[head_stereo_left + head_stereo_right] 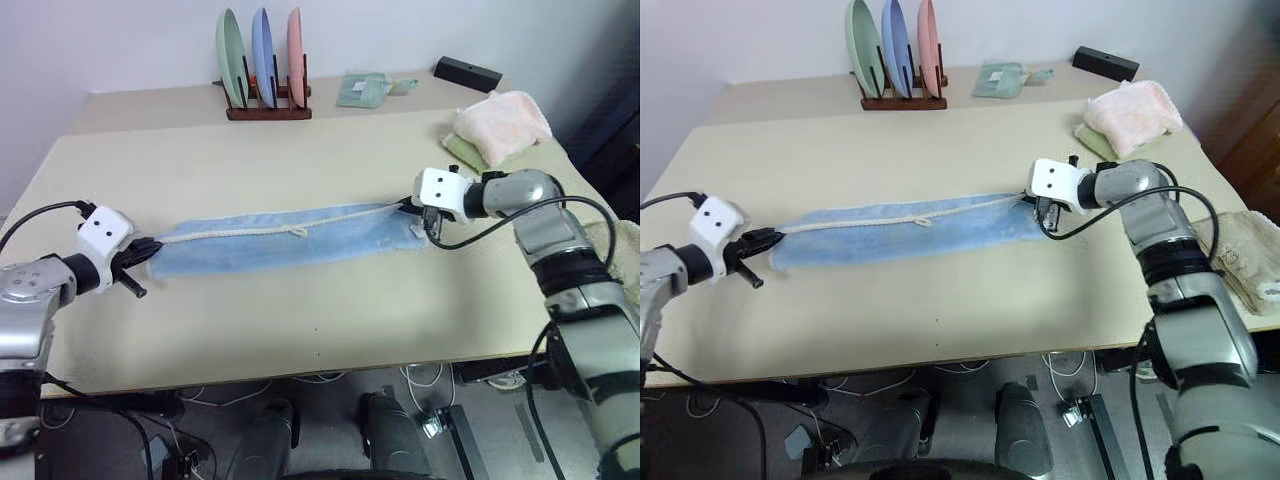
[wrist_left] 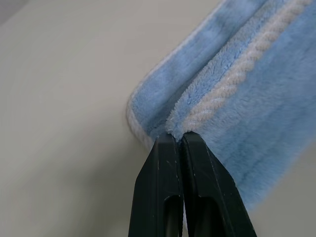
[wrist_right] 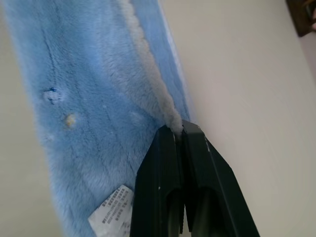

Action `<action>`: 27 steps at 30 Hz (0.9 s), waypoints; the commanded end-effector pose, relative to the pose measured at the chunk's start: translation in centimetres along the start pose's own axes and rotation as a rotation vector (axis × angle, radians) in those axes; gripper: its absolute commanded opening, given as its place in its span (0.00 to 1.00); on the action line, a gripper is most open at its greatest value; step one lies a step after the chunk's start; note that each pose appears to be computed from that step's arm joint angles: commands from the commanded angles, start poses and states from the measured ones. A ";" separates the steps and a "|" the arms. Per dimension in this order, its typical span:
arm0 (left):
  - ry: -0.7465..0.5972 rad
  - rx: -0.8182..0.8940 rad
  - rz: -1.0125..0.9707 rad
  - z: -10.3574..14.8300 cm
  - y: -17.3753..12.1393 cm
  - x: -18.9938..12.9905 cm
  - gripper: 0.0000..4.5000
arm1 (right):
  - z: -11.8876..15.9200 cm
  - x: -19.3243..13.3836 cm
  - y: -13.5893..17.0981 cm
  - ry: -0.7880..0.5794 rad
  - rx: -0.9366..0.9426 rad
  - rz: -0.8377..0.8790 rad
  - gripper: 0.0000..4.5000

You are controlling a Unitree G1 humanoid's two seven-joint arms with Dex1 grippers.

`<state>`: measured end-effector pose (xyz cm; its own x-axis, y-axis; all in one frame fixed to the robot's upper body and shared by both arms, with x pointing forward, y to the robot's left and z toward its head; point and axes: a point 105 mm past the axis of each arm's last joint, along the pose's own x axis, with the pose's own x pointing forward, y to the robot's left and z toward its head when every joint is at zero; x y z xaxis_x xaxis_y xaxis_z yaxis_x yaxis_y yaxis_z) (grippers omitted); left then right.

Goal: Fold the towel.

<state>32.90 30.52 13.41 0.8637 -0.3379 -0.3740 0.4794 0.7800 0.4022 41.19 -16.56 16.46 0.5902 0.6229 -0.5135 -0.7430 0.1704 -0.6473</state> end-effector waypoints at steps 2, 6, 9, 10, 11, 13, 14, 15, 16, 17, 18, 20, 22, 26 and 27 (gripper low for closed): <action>-0.015 0.030 0.047 0.3 1.3 0.8 0.00 | 0.3 0.5 -1.5 -0.003 -0.021 -0.054 0.01; -0.034 0.016 0.072 0.4 1.8 1.7 0.00 | -0.1 1.0 -1.8 0.015 -0.018 -0.084 0.01; -0.043 0.011 0.085 0.5 2.1 2.1 0.00 | -0.2 1.1 -2.0 0.019 -0.014 -0.099 0.01; -0.044 0.009 0.089 0.5 2.2 2.2 0.00 | -0.3 1.1 -2.0 0.021 -0.014 -0.101 0.01; -0.042 0.006 0.098 0.4 2.4 2.3 0.00 | -0.4 1.1 -2.0 0.025 -0.015 -0.103 0.01; -0.038 0.002 0.107 0.2 2.6 2.4 0.00 | -0.6 1.1 -2.0 0.029 -0.016 -0.105 0.01; -0.037 0.001 0.108 0.1 2.6 2.5 0.00 | -0.6 1.1 -2.0 0.030 -0.016 -0.107 0.01; -0.037 0.003 0.111 0.0 2.7 2.5 0.00 | -0.7 1.1 -2.0 0.029 -0.016 -0.111 0.01; -0.035 -0.010 0.117 -0.1 2.7 2.6 0.00 | -0.7 1.1 -2.1 0.027 -0.014 -0.120 0.01; -0.034 -0.015 0.122 -0.2 2.8 2.6 0.00 | -0.7 1.1 -2.2 0.024 -0.011 -0.134 0.01; -0.032 -0.023 0.126 -0.4 2.8 2.6 0.00 | -0.6 1.1 -2.3 0.021 -0.008 -0.147 0.01; -0.031 -0.040 0.134 -0.6 2.9 2.6 0.06 | -0.6 1.0 -2.6 0.017 0.000 -0.167 0.00; -0.024 -0.067 0.149 -1.0 3.1 2.6 0.19 | -0.7 0.9 -3.1 0.021 0.019 -0.204 0.13; -0.027 -0.074 0.185 -1.2 3.4 2.5 0.62 | -0.9 0.6 -3.9 0.040 0.000 -0.267 0.50; -0.028 -0.078 0.207 -1.2 3.6 2.5 0.74 | -0.9 0.4 -4.1 0.044 -0.006 -0.290 0.62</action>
<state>36.43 32.37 11.50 0.9211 -0.2157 -0.3241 0.3366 0.8595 0.3846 44.24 -17.54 16.09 0.7508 0.5223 -0.4043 -0.6092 0.3109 -0.7295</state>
